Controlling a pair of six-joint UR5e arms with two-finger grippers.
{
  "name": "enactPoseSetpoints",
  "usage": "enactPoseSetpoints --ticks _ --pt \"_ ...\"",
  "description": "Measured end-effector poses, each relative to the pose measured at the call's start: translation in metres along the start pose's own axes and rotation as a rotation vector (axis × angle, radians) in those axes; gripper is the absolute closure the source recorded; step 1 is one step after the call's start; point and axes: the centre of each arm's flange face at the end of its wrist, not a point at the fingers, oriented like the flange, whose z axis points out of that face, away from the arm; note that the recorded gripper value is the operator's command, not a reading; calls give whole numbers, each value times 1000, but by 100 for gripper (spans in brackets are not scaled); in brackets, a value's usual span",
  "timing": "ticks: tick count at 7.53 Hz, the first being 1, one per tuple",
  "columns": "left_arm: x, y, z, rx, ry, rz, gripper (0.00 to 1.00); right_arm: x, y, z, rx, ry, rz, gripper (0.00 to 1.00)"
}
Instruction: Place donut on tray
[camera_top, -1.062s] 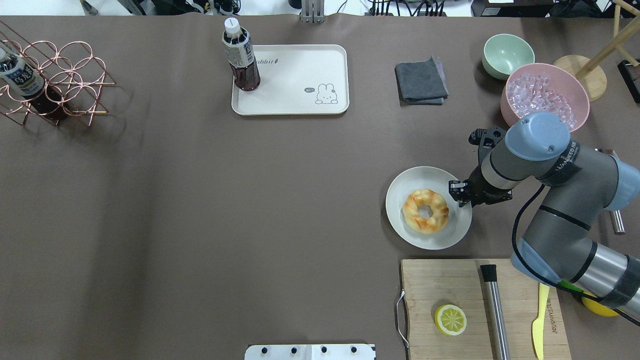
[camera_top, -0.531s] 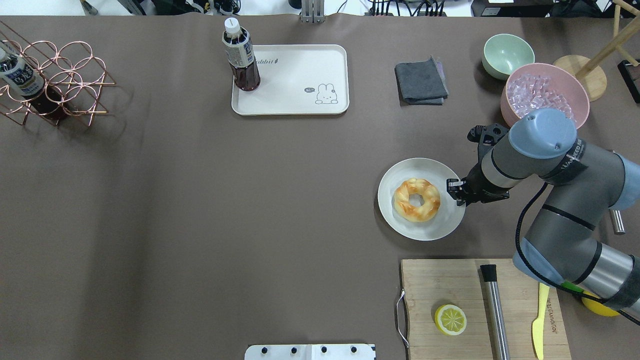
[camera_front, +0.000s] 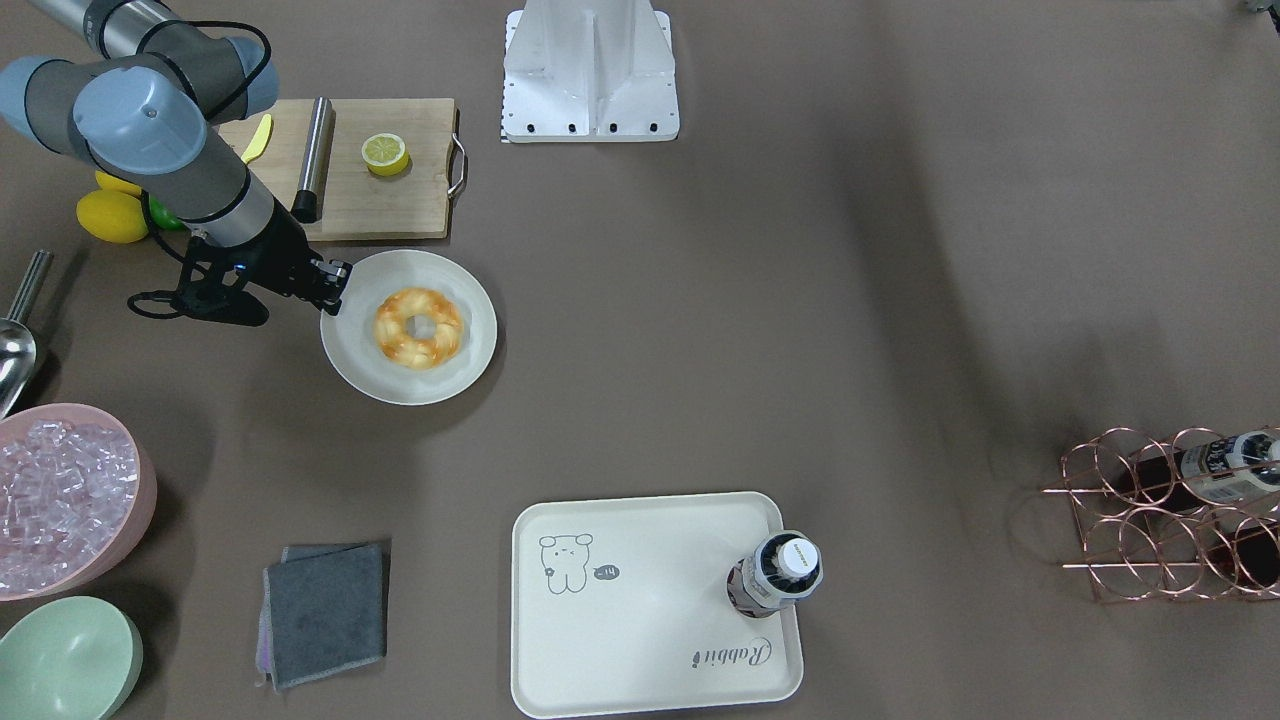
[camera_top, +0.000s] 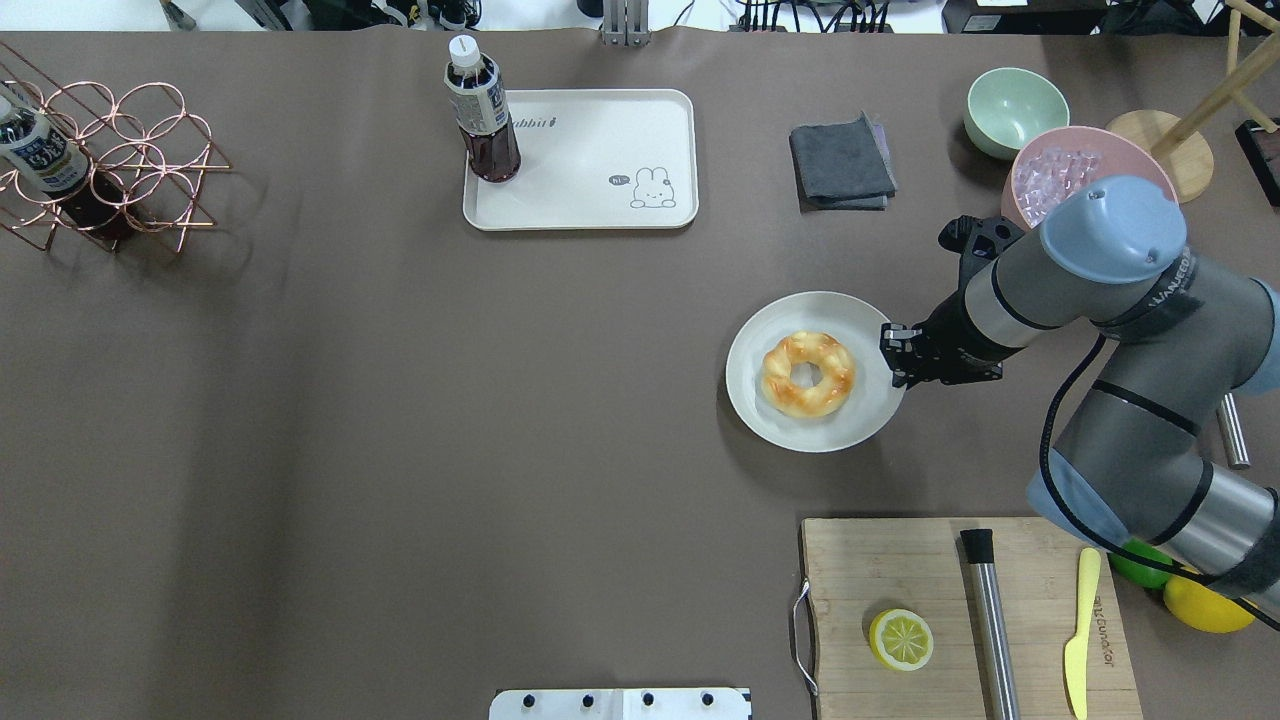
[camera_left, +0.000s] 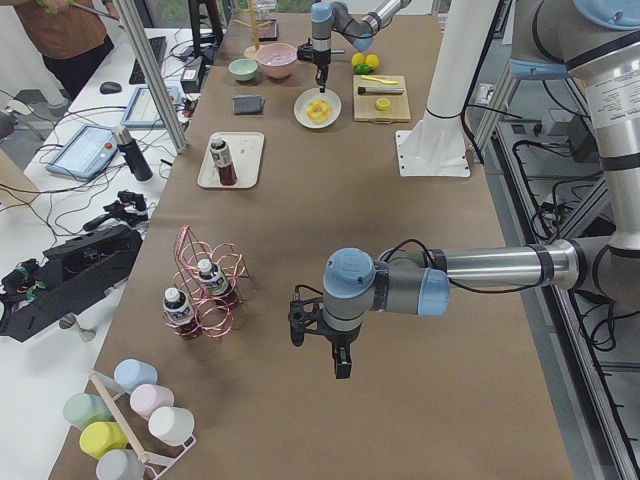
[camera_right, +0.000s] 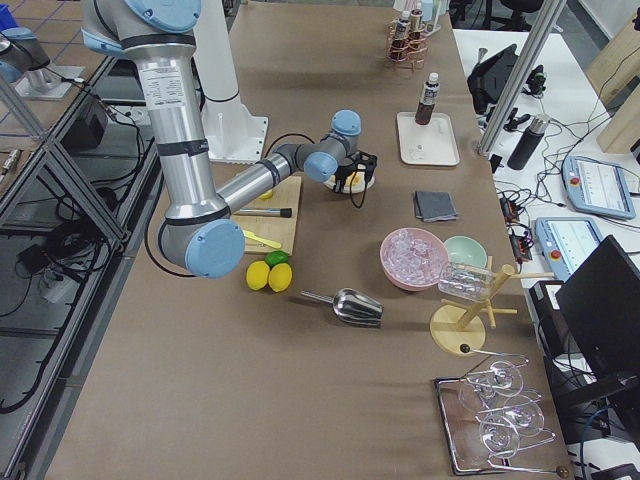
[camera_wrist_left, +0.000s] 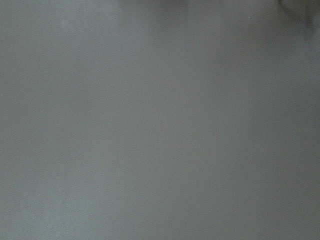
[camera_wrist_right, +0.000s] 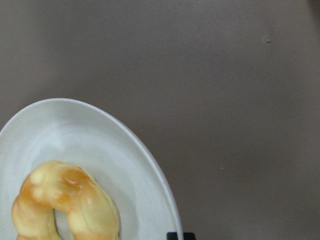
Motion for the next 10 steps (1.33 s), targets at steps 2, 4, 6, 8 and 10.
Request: enactPoseSetpoints --ticks 2,4,6,8,10 --pt "1 -1 -1 1 0 1 2 -53 -16 -10 6 -84 74 100" --pt "2 -1 -2 4 1 4 2 -113 -42 -12 12 -134 139 100" --pt "3 -1 -4 9 0 7 2 -156 -88 5 25 -178 202 100" --pt "5 -1 -6 13 0 10 2 -200 -120 16 29 -198 265 100" --pt "6 -1 -7 15 1 11 2 -224 -135 24 34 -188 300 100"
